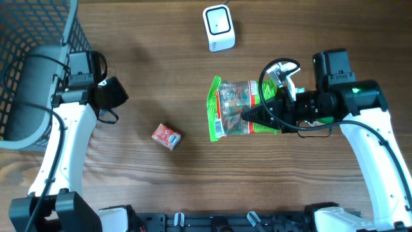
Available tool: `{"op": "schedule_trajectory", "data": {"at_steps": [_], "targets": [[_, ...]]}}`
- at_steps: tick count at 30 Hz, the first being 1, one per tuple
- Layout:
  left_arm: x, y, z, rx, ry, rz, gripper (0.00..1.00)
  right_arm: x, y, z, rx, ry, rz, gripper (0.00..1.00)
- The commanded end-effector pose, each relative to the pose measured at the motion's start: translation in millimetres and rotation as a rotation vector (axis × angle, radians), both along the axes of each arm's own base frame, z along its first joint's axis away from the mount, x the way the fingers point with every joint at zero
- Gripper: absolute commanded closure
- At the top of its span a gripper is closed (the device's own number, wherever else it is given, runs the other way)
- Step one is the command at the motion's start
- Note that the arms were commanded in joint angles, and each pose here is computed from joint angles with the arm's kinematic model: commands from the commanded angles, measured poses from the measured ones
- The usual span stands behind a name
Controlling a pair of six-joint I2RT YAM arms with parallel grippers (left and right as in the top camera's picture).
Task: Scan the item barcode
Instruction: 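Lift the green bag and present it to the scanner with the right gripper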
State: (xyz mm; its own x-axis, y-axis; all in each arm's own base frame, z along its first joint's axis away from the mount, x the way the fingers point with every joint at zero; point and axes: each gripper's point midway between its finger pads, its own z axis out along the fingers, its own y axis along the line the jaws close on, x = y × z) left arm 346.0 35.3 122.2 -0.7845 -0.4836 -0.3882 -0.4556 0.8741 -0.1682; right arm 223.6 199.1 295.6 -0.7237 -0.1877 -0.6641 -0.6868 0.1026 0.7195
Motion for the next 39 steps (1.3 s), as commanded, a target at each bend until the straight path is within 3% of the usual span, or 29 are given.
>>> {"op": "schedule_trajectory", "data": {"at_steps": [1, 6, 10, 14, 22, 29, 34, 39], "targets": [[1.6, 5.1, -0.4, 0.013, 0.001, 0.011, 0.01, 2.8, -2.2, -1.3, -0.044, 0.006, -0.030, 0.96], [1.2, 5.0, -0.5, 0.013, 0.002, 0.011, 0.00, 35.4, -21.9, -45.2, -0.334, 0.041, -0.217, 0.96], [1.2, 5.0, -0.5, 0.013, 0.002, 0.011, 0.00, 63.3, -30.4, -46.3, -0.388, 0.048, -0.355, 0.96], [1.2, 5.0, -0.5, 0.013, 0.002, 0.011, 0.00, 97.5, -45.4, -9.9, -0.436, -0.010, -0.535, 0.96], [1.2, 5.0, -0.5, 0.013, 0.002, 0.011, 0.00, 160.3, -52.6, 44.6, -0.653, -0.076, -0.610, 0.96], [1.2, 5.0, -0.5, 0.013, 0.002, 0.011, 0.00, 229.5, -21.8, -3.5, -0.922, -0.376, -0.508, 0.96], [1.2, 5.0, -0.5, 0.013, 0.002, 0.011, 0.00, 296.0, -9.7, -49.0, -1.260, -0.674, -0.556, 0.96], [1.2, 5.0, -0.5, 0.013, 0.002, 0.011, 0.00, 339.3, 12.3, -62.6, -1.414, -0.923, -0.578, 0.96]]}}
